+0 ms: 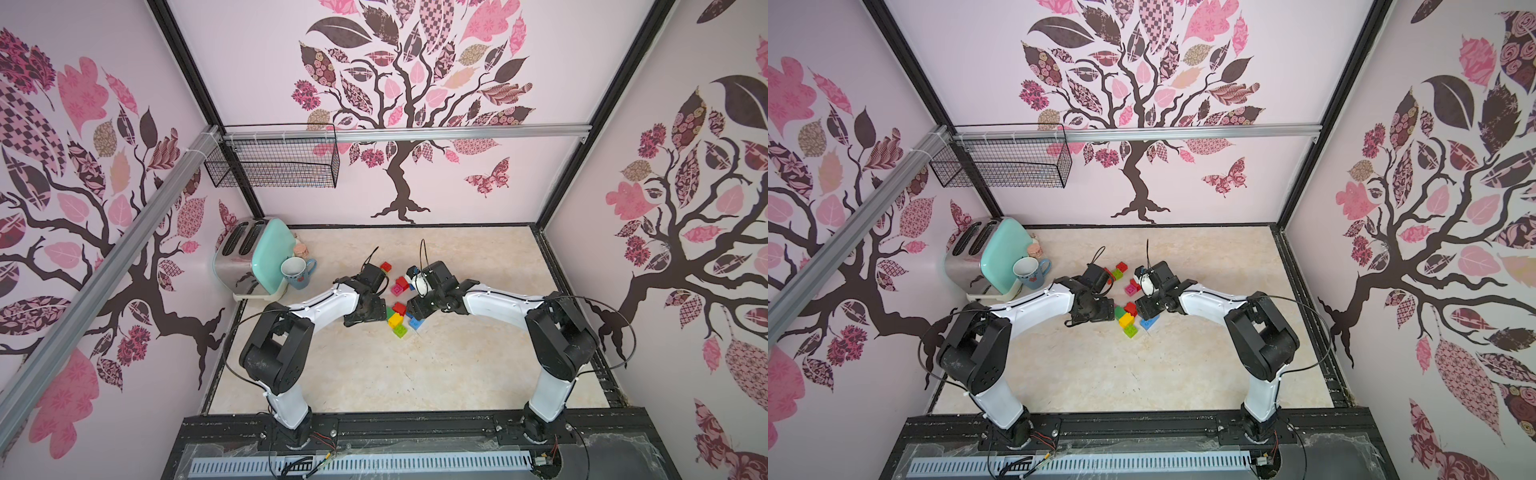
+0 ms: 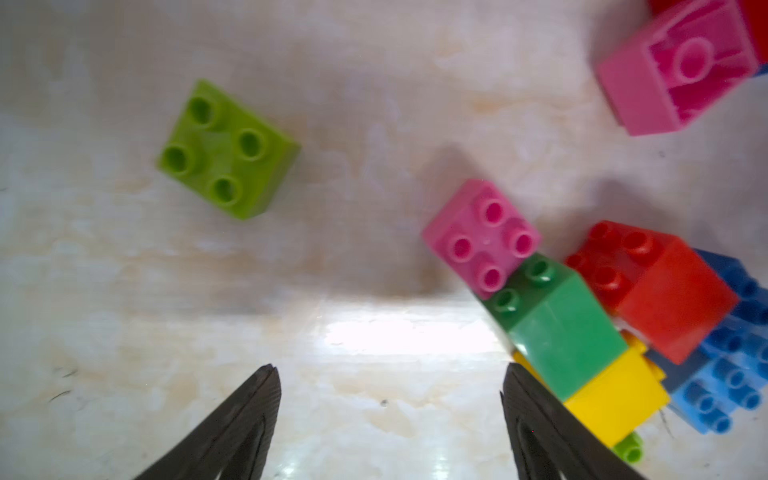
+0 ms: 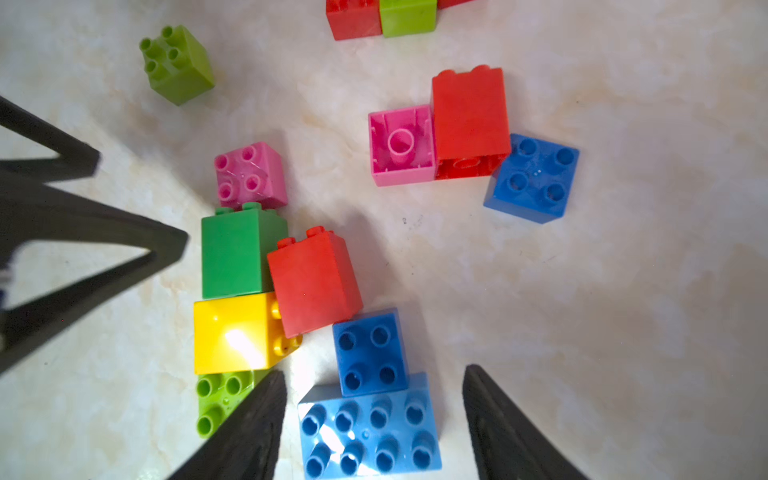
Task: Assemble the number 4 with lego
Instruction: Pick up the lego brick from the center of the board.
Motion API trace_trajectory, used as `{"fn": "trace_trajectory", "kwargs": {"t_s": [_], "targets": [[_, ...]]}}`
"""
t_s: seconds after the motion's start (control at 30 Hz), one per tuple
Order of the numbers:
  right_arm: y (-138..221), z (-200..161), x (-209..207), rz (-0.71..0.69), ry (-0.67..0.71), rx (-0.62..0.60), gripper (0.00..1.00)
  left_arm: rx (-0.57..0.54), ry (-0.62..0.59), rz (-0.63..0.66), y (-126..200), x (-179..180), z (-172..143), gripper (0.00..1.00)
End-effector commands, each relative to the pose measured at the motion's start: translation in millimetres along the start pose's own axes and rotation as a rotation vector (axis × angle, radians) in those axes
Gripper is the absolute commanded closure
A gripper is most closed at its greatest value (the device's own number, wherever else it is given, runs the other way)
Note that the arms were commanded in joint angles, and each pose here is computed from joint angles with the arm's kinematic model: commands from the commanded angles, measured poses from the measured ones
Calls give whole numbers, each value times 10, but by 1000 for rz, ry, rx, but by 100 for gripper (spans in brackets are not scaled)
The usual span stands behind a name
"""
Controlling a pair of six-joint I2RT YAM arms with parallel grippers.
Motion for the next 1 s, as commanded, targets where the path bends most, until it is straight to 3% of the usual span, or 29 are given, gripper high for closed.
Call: {"fn": "trace_trajectory", "kwargs": {"t_s": [0.0, 0.17, 0.43, 0.8, 0.97], "targets": [[-139, -127, -2, -11, 112, 107, 30, -16, -5, 26, 127, 210, -42, 13], [-270, -152, -100, -51, 185, 176, 33, -93, 20, -3, 349, 273, 2, 9], [-369, -58, -23, 15, 212, 181, 39, -225, 110, -27, 559, 384, 77, 2], [-441, -126, 2, 23, 195, 208, 43, -379, 208, 72, 811, 694, 162, 2], [-422, -103, -21, -1, 174, 189, 54, -409, 247, 100, 860, 769, 175, 2]]}}
Point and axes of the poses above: each gripper's point midway between its finger pads, its own y axis back along the fingers, its own x axis along the line the jaws close on, z = x × y, the point moved 2 cm from there along y, back along the fingers, and after that the axes turned 7 degrees about y, right-handed, at the moved point
